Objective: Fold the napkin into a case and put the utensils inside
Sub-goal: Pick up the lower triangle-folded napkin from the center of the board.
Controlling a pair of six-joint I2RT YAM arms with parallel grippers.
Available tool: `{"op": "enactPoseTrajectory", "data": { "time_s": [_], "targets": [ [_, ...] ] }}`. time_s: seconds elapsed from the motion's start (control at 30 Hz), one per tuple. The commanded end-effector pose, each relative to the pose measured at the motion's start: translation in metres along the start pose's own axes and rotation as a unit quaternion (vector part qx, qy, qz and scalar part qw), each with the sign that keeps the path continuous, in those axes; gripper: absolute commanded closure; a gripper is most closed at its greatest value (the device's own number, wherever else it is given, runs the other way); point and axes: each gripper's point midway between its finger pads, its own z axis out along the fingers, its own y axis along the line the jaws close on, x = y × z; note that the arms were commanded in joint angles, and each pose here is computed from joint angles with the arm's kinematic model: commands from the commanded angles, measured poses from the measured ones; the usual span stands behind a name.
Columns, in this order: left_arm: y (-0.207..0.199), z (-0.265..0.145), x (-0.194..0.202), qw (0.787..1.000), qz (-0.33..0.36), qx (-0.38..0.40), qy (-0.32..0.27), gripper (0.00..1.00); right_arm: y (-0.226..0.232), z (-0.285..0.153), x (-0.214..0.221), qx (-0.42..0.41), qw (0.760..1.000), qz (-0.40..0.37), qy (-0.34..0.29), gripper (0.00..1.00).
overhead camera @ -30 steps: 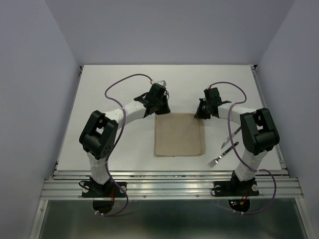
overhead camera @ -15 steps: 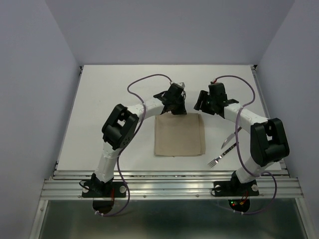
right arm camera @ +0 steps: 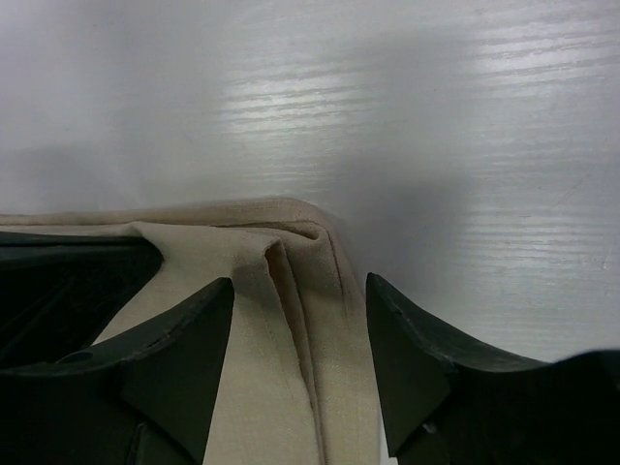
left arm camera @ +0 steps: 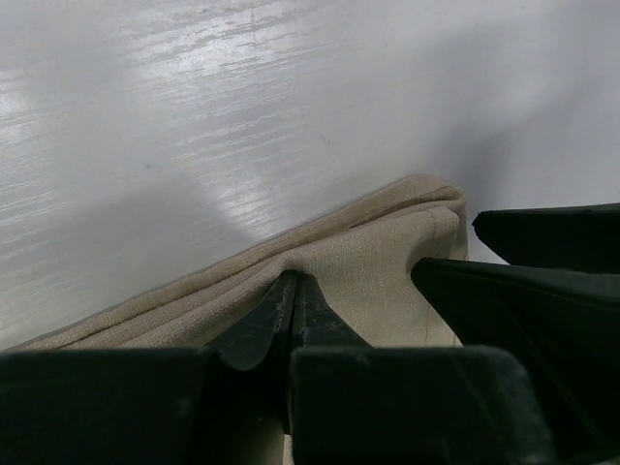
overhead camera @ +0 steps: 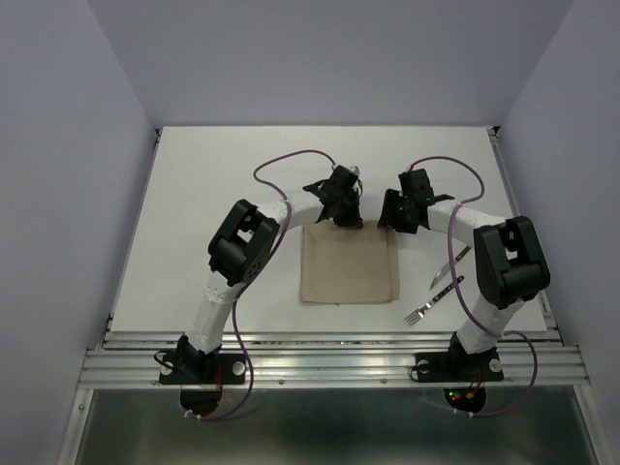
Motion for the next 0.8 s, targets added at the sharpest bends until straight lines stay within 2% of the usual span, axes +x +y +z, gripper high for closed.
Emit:
{"op": "enactPoseTrajectory", "data": {
  "time_s": [0.0,0.17,0.27,0.3,0.43,0.6,0.77],
  "targets": [
    [-0.007,-0.003,-0.009,1.0,0.003,0.004,-0.007,0.99,0.005,0.004,-0.009,-0.006,1.0,-0.01,-0.004,0.41],
    [-0.005,-0.002,-0.007,1.0,0.005,0.001,-0.005,1.0,0.002,0.014,-0.003,-0.001,1.0,-0.012,0.006,0.47],
    [-0.003,-0.002,-0.006,1.0,0.005,-0.001,-0.004,1.0,0.001,0.017,0.0,-0.001,1.0,-0.013,0.007,0.55],
    [-0.003,-0.002,-0.004,1.0,0.005,-0.001,-0.002,1.0,0.001,0.017,-0.001,0.0,1.0,-0.013,0.006,0.63],
    [-0.001,-0.003,-0.003,1.0,0.007,-0.004,-0.003,1.0,0.011,0.011,-0.003,-0.027,1.0,-0.012,0.004,0.81],
    [0.002,-0.001,-0.001,1.0,0.005,-0.006,0.0,1.0,0.029,-0.001,-0.009,-0.071,0.997,-0.004,0.0,0.94],
    [0.006,-0.002,-0.003,1.0,-0.002,-0.007,-0.003,1.0,0.038,-0.015,-0.022,-0.086,0.996,0.01,-0.023,0.99]
  ]
}}
